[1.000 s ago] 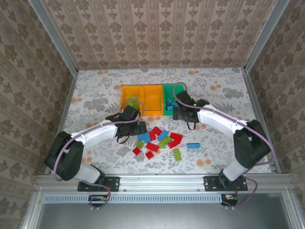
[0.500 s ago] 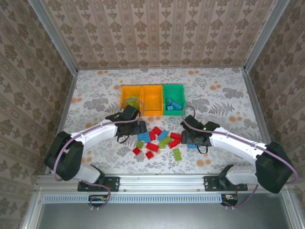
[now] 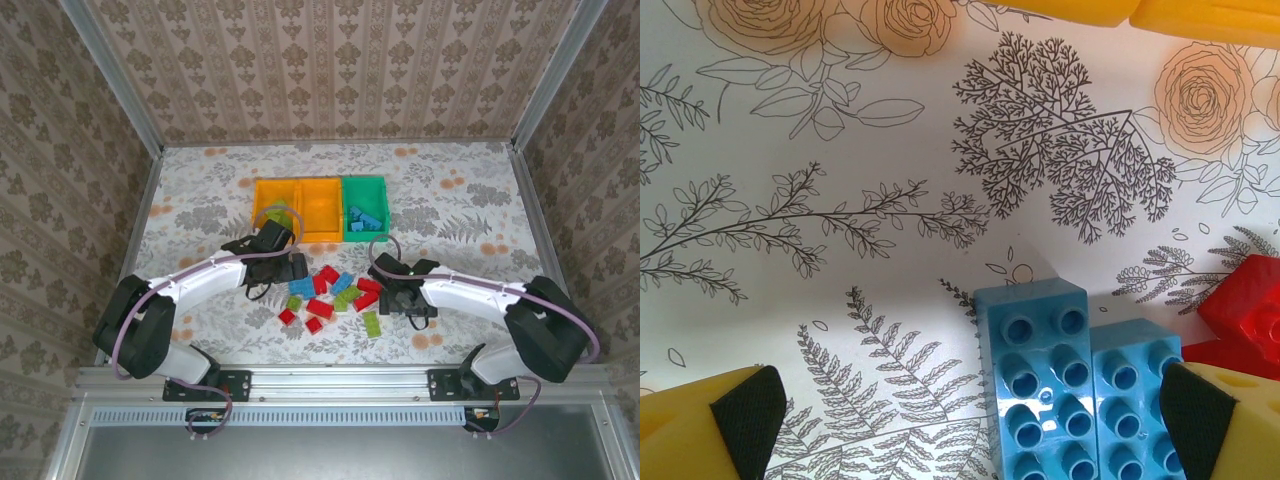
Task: Sort the legos into containers by color
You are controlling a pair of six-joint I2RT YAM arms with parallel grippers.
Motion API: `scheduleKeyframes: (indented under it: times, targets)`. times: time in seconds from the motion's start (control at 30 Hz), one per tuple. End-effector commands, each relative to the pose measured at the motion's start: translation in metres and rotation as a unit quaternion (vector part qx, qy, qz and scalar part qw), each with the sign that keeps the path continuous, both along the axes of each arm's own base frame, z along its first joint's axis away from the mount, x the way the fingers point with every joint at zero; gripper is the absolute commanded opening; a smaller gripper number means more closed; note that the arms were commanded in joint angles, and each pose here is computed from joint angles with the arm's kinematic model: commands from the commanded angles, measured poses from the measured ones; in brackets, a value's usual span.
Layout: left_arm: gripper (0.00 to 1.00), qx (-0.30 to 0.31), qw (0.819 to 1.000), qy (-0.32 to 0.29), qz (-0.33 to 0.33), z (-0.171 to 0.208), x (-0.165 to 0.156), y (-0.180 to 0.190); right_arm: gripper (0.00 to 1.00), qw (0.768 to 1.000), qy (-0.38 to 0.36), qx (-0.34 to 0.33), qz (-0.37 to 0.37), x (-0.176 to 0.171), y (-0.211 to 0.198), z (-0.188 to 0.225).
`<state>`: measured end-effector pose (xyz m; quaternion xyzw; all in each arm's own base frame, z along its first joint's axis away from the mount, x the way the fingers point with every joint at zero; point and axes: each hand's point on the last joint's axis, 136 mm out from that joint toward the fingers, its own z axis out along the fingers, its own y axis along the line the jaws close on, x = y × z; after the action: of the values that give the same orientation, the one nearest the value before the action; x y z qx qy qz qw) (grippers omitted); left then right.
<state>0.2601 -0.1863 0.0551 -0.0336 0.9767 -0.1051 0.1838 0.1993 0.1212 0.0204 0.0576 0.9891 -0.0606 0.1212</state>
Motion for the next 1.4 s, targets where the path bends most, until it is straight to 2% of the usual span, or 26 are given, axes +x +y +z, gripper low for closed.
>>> scheduleKeyframes:
  times: [0.0, 0.2, 0.4, 0.53, 0.7, 0.83, 1.1, 1.37]
  targets:
    - [1.00, 0.014, 1.000, -0.007, -0.009, 0.004, 0.004, 0.000, 0.84, 1.000, 0.007, -0.023, -0.001, -0.001, -0.005, -0.008]
    - [1.00, 0.016, 1.000, -0.005, -0.010, 0.002, 0.005, -0.001, 0.68, 0.999, -0.013, -0.037, 0.005, 0.009, -0.005, -0.007]
    - [1.00, 0.021, 1.000, -0.006, -0.007, 0.002, 0.006, 0.002, 0.45, 0.999, -0.040, -0.025, 0.017, 0.019, 0.003, 0.012]
    - [1.00, 0.024, 1.000, -0.007, -0.003, 0.003, 0.008, 0.007, 0.45, 0.996, -0.088, -0.003, 0.028, 0.038, 0.014, 0.041]
    - [1.00, 0.024, 1.000, -0.011, 0.004, 0.006, 0.010, 0.014, 0.48, 0.986, -0.161, 0.039, 0.033, 0.083, 0.033, 0.091]
    - [1.00, 0.023, 1.000, -0.013, 0.007, 0.007, 0.008, 0.018, 0.50, 0.981, -0.185, 0.050, 0.019, 0.126, 0.038, 0.104]
    - [1.00, 0.026, 0.999, -0.012, 0.020, 0.005, 0.000, 0.029, 0.49, 0.979, -0.180, 0.098, -0.014, 0.198, 0.053, 0.104]
    - [1.00, 0.025, 0.999, -0.014, 0.026, 0.006, -0.001, 0.035, 0.50, 0.983, -0.152, 0.100, -0.021, 0.239, 0.067, 0.089]
